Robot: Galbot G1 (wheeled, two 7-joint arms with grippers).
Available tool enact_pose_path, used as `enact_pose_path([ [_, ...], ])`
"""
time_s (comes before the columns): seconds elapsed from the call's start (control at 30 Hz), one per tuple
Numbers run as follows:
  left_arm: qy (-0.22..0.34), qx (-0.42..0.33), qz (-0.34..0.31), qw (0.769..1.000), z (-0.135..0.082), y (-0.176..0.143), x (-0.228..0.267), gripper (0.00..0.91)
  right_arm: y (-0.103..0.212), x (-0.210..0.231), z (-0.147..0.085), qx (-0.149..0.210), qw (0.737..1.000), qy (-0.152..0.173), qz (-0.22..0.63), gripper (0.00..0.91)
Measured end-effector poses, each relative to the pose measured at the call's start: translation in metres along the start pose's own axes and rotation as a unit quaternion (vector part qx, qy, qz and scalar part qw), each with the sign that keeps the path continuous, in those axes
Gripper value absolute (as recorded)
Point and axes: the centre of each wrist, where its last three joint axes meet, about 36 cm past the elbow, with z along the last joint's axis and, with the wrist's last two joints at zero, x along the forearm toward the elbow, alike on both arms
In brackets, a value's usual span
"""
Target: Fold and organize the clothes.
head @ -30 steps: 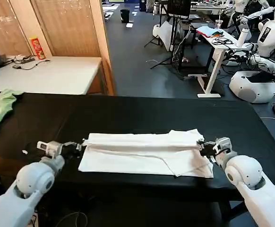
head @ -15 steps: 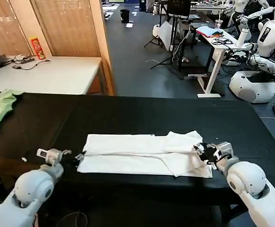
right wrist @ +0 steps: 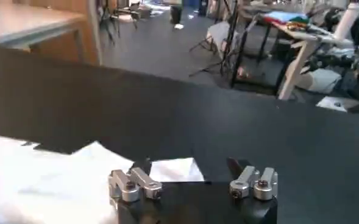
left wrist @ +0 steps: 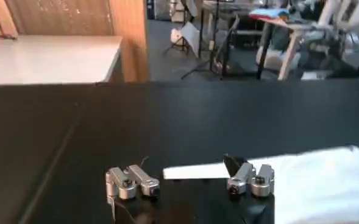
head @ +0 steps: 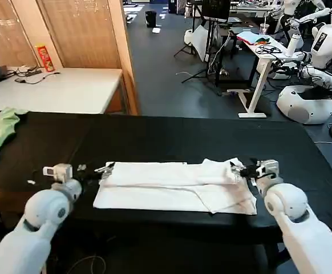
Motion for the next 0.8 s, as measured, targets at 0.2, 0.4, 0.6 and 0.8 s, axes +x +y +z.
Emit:
enact_pose_path([
  [0.2,0.019,0.022,-0.004,1.0,0.014,0.003,-0.016,0.809,0.004,-0.017,0.007,-0.015,1.0,0.007,0.003,0.878],
  [0.4,0.011,0.037,-0.006,0.999,0.016,0.006,-0.028,0.741,0.011,-0.025,0.012,-0.023,1.0,0.012,0.003,0.78],
  [0.6,0.01,0.063,-0.004,0.998,0.018,0.012,-0.039,0.254,0.016,-0.027,0.018,-0.027,0.999,0.017,0.002,0.722],
  [0.8,0.007,0.068,-0.015,0.998,0.022,0.013,-0.048,0.029,0.018,-0.03,0.02,-0.031,0.999,0.019,0.0,0.341],
])
